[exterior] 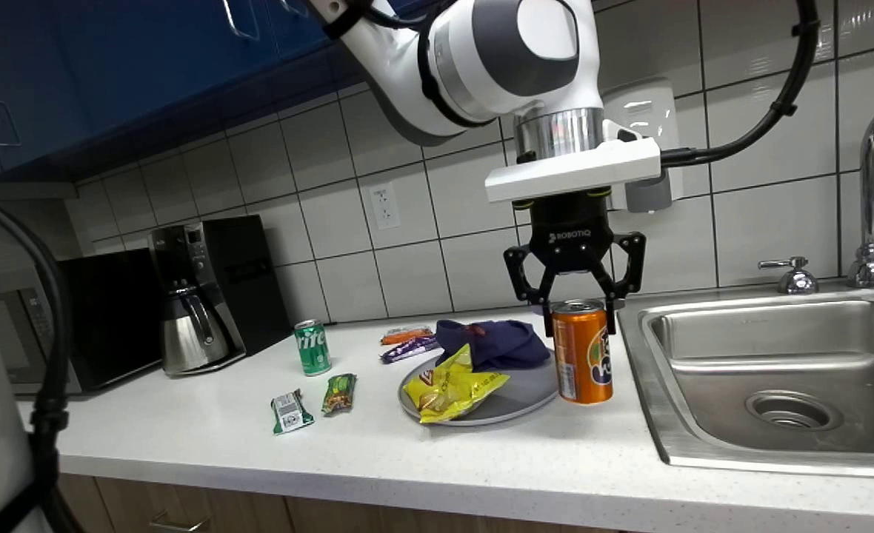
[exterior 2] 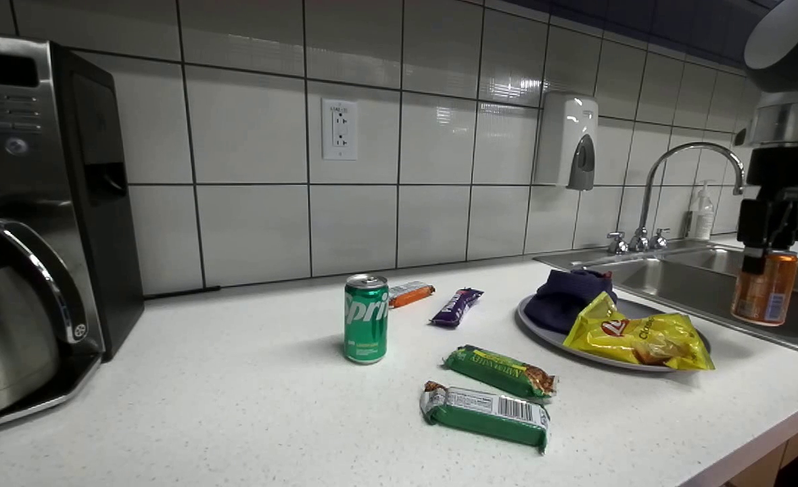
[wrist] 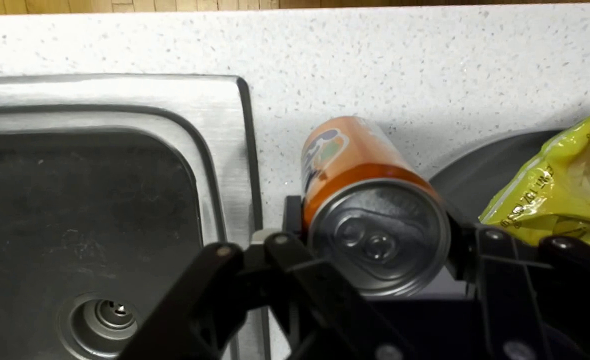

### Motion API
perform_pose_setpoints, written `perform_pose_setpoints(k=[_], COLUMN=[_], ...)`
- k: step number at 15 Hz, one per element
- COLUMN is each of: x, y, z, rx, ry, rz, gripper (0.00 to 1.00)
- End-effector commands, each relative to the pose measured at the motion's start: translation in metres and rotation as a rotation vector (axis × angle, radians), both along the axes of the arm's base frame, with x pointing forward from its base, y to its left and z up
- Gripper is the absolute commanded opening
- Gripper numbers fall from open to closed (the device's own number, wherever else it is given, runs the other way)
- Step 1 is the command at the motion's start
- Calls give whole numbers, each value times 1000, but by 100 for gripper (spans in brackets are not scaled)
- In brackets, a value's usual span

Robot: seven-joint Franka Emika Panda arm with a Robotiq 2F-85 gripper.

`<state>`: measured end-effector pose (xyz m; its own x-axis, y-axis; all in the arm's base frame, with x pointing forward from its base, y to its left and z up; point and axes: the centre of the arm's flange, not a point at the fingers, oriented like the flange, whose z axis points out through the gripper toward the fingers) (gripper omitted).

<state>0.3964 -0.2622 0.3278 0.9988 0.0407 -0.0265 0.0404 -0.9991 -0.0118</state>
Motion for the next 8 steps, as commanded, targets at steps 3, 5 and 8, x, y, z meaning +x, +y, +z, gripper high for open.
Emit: perform_pose_setpoints(k=[3, 5, 8], x=[-8, -9, -11], y=[-1, -2, -6], z=[-9, -16, -27], rx=[-20, -27, -41], ry=[22, 41, 63], rz=[-1, 4, 13], gripper=[38, 38, 38])
